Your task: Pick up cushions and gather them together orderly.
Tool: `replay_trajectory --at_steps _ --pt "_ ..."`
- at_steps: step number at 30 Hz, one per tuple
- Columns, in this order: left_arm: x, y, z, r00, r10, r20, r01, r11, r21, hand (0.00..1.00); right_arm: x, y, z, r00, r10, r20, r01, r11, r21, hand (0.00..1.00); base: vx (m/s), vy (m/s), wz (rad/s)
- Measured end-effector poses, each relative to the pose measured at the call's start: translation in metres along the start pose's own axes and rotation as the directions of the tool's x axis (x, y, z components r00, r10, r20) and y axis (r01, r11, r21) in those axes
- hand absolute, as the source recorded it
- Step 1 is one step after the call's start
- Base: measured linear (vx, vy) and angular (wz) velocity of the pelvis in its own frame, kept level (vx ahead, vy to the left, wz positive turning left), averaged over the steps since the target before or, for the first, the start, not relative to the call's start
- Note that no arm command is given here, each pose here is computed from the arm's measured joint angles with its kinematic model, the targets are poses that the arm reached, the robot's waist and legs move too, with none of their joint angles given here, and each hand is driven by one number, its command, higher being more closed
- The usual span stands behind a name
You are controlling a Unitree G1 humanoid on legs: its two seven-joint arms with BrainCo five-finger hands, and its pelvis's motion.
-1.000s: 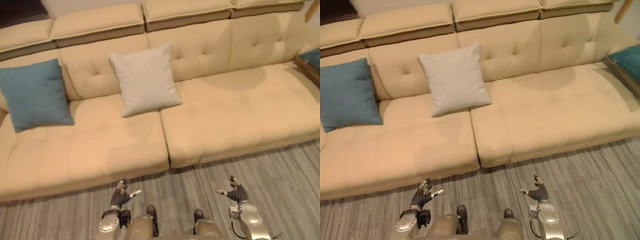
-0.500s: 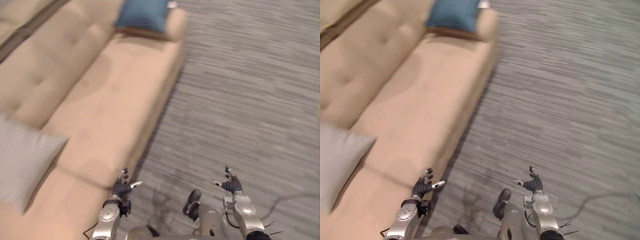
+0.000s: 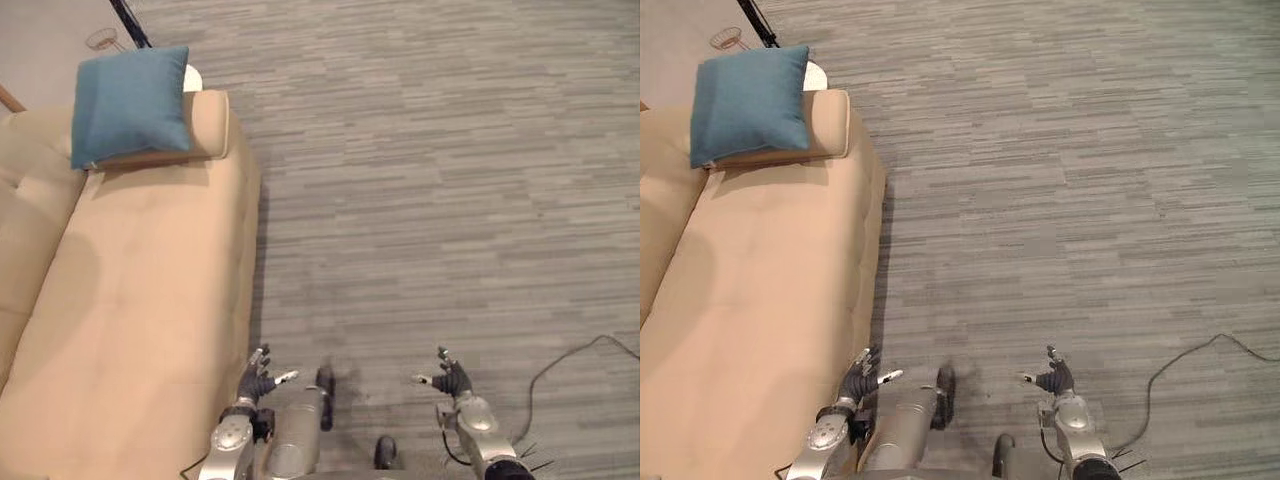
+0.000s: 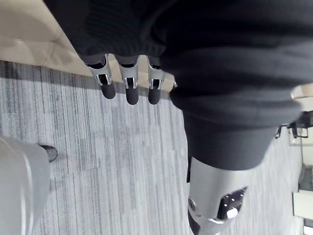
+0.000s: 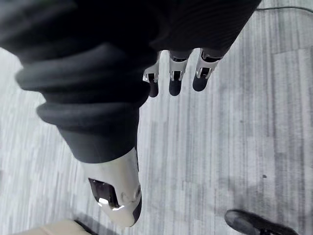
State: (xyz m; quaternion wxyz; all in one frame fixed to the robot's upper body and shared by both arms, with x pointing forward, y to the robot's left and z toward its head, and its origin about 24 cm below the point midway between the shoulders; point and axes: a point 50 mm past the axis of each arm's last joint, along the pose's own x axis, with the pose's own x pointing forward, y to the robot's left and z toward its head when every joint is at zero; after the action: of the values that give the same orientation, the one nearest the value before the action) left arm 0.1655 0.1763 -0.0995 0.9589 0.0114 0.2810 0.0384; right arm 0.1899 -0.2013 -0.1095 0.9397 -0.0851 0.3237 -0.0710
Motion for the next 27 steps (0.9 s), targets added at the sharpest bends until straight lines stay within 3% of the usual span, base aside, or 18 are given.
replay_trajectory --at_steps 7,14,19,23,27 --pt "-0.001 0.007 -0.007 0.999 0.026 -0.038 -0.025 1.000 0.009 0.00 0.000 -0.002 -0.006 0.999 -0.009 -0.031 0.009 1.000 0.009 0.00 0.71 0.164 0.13" --pt "0.011 0.020 -0.002 0.996 0.080 -0.048 -0.079 0.997 0.025 0.00 -0.006 -0.015 -0.020 0.996 -0.041 -0.083 0.041 0.999 0.003 0.00 0.69 -0.090 0.67" --pt "0.012 -0.008 -0.007 0.996 0.048 -0.076 -0.052 0.997 -0.058 0.00 0.000 -0.022 -0.004 0.998 -0.053 -0.034 0.053 0.999 -0.010 0.00 0.73 -0.219 0.39" --pt "0.010 -0.002 -0.004 0.996 0.068 -0.052 -0.071 0.995 -0.069 0.00 0.002 -0.023 0.003 0.998 -0.066 -0.002 0.066 0.997 0.028 0.00 0.61 -0.057 0.20" --pt "0.006 -0.003 -0.011 0.995 0.071 -0.076 -0.077 0.993 -0.086 0.00 0.000 -0.048 0.000 0.990 -0.138 -0.006 0.138 0.990 0.027 0.00 0.52 0.111 0.56"
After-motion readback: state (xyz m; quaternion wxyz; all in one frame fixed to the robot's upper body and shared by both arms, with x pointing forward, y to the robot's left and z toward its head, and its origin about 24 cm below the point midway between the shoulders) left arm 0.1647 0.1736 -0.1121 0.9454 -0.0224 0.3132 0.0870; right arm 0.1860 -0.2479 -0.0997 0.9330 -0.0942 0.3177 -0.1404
